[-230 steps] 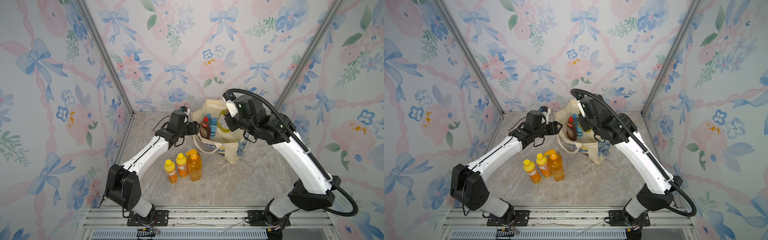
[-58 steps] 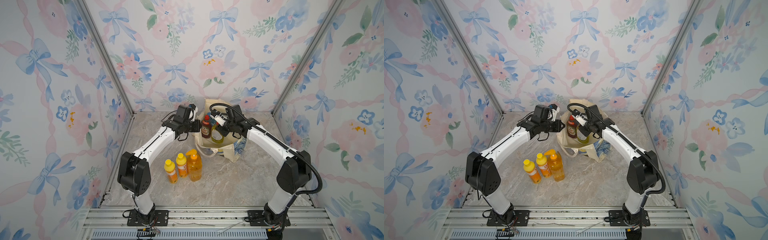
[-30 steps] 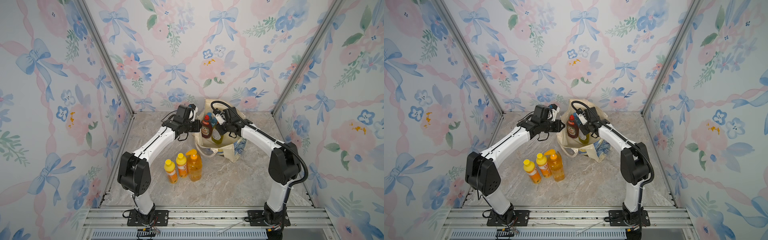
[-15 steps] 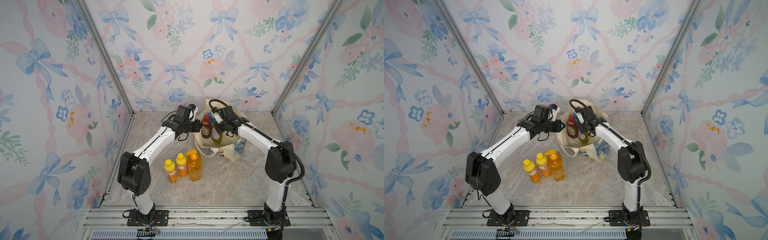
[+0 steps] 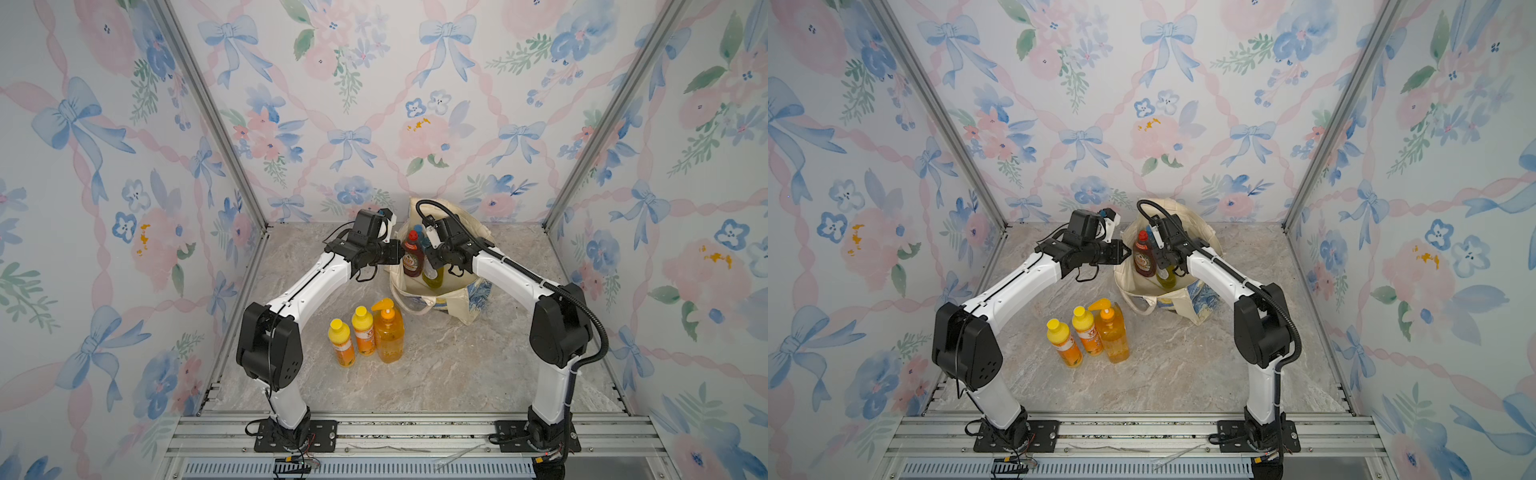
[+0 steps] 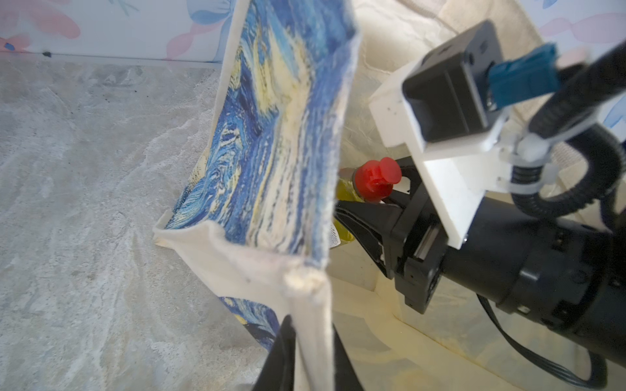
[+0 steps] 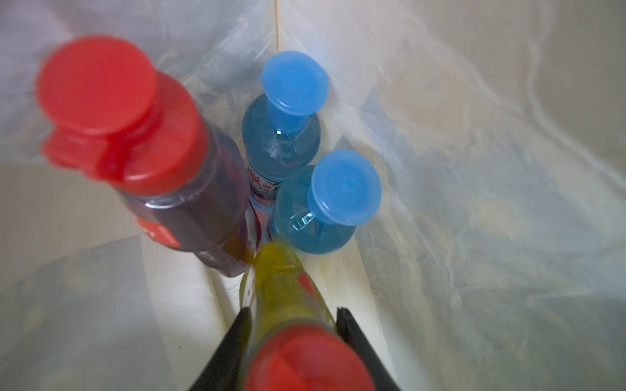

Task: Pack dish soap into the shopping bag
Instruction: Place the bottle of dish soap in the shopping bag.

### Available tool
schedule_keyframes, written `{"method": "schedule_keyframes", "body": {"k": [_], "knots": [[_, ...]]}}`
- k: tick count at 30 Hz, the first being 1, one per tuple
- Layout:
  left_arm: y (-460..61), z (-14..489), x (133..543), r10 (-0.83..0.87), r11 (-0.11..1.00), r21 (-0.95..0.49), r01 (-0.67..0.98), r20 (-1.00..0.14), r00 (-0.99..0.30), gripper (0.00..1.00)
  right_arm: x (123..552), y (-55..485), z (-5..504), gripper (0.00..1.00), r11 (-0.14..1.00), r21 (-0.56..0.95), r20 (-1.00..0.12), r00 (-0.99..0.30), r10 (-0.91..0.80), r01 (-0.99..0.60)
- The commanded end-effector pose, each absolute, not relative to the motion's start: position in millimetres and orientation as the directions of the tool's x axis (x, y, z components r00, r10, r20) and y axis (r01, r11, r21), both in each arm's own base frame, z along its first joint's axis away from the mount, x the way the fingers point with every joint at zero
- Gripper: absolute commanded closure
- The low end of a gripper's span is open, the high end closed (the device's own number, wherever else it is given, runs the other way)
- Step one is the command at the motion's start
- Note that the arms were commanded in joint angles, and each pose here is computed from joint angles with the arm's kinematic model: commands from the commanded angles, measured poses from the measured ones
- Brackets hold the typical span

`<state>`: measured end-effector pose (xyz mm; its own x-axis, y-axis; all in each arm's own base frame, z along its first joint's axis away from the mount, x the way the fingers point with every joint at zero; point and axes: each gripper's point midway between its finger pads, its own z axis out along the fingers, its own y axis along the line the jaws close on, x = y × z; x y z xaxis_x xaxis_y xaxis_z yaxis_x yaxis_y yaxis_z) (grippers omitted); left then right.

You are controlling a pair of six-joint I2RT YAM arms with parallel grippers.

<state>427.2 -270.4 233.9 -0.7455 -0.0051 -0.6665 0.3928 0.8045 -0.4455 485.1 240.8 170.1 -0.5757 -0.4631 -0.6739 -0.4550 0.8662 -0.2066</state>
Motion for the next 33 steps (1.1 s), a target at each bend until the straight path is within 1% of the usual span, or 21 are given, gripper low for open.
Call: {"method": "schedule_keyframes", "body": {"k": [1,8,12,15,18,20,25,30,33], "knots": [[-272,236,428,0.005,0.797,-0.447,0.407,-0.669,-0.744,0.82,483,253,201,0.55,0.853,-0.167,-0.735,-0.513,-0.442,-0.495],[-272,238,430,0.001,0.799,-0.444,0.404,-0.672,-0.741,0.79,480,252,232,0.37,0.849,-0.160,-0.769,-0.476,-0.427,-0.503],[-274,237,430,0.002,0.795,-0.450,0.406,-0.668,-0.744,0.77,477,249,244,0.33,0.853,-0.167,-0.775,-0.469,-0.423,-0.494],[-274,237,431,-0.004,0.796,-0.453,0.401,-0.666,-0.746,0.71,474,244,257,0.31,0.863,-0.169,-0.785,-0.465,-0.410,-0.475],[-274,237,431,-0.008,0.797,-0.455,0.397,-0.665,-0.747,0.62,470,240,277,0.30,0.878,-0.157,-0.803,-0.459,-0.380,-0.452],[-273,241,432,-0.012,0.799,-0.451,0.397,-0.672,-0.740,0.55,465,236,290,0.29,0.887,-0.153,-0.812,-0.456,-0.363,-0.435],[-270,252,433,-0.027,0.798,-0.452,0.398,-0.687,-0.726,0.48,451,230,311,0.26,0.903,-0.153,-0.822,-0.456,-0.341,-0.401],[-266,265,431,-0.039,0.799,-0.446,0.402,-0.707,-0.706,0.40,436,228,325,0.18,0.912,-0.124,-0.834,-0.456,-0.310,-0.392],[-263,273,428,-0.046,0.802,-0.441,0.403,-0.719,-0.694,0.33,424,234,332,0.15,0.900,-0.110,-0.843,-0.441,-0.309,-0.422]]}}
